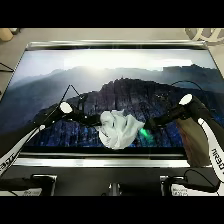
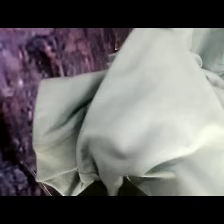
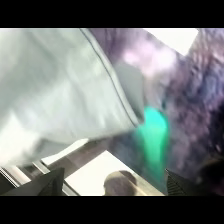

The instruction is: Fold the shirts.

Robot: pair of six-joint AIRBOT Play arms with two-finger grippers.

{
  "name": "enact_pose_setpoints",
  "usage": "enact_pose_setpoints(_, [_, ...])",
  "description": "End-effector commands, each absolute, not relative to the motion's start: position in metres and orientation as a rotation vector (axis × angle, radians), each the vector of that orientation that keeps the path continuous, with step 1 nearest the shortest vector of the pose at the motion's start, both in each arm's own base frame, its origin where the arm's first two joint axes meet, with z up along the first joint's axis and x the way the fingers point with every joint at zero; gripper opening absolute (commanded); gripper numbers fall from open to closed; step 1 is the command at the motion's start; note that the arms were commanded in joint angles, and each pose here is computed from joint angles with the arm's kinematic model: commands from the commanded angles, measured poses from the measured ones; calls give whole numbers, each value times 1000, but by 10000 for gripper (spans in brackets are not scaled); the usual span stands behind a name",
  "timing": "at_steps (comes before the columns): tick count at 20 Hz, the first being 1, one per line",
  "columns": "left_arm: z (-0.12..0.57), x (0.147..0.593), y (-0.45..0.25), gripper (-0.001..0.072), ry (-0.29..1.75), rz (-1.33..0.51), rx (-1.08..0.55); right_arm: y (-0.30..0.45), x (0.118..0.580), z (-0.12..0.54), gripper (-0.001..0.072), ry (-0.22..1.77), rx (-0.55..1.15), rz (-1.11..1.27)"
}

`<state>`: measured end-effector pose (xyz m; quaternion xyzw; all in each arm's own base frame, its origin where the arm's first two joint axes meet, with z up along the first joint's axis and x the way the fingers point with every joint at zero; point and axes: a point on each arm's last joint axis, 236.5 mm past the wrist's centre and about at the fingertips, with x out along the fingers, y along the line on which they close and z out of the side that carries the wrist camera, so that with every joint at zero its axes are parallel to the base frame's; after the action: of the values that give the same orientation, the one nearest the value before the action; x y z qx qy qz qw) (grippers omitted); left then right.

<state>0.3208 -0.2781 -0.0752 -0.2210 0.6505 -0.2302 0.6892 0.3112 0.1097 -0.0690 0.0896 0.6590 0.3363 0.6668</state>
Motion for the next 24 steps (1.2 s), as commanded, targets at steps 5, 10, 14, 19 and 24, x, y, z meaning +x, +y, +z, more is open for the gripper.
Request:
enact_pose_setpoints(5, [-57, 325, -282, 33, 1394, -566, -472, 165, 315, -87, 627, 1487, 300, 839])
enact_pose_setpoints(10, [25, 348, -282, 32, 1118, -725, -338, 165, 340, -47, 19, 1343, 126, 902])
enact_pose_setpoints(14, [207, 372, -246, 32, 655, -747, -257, 132, 414, 150, 19, 806, -171, 788])
enact_pose_setpoints(19, [445, 289, -174, 32, 40, -686, -186, 118, 330, 446, 19, 30, -459, 560])
enact_pose_setpoints(24, [491, 226, -139, 31, -131, -602, -118, 111, 256, 486, 20, -80, -506, 495])
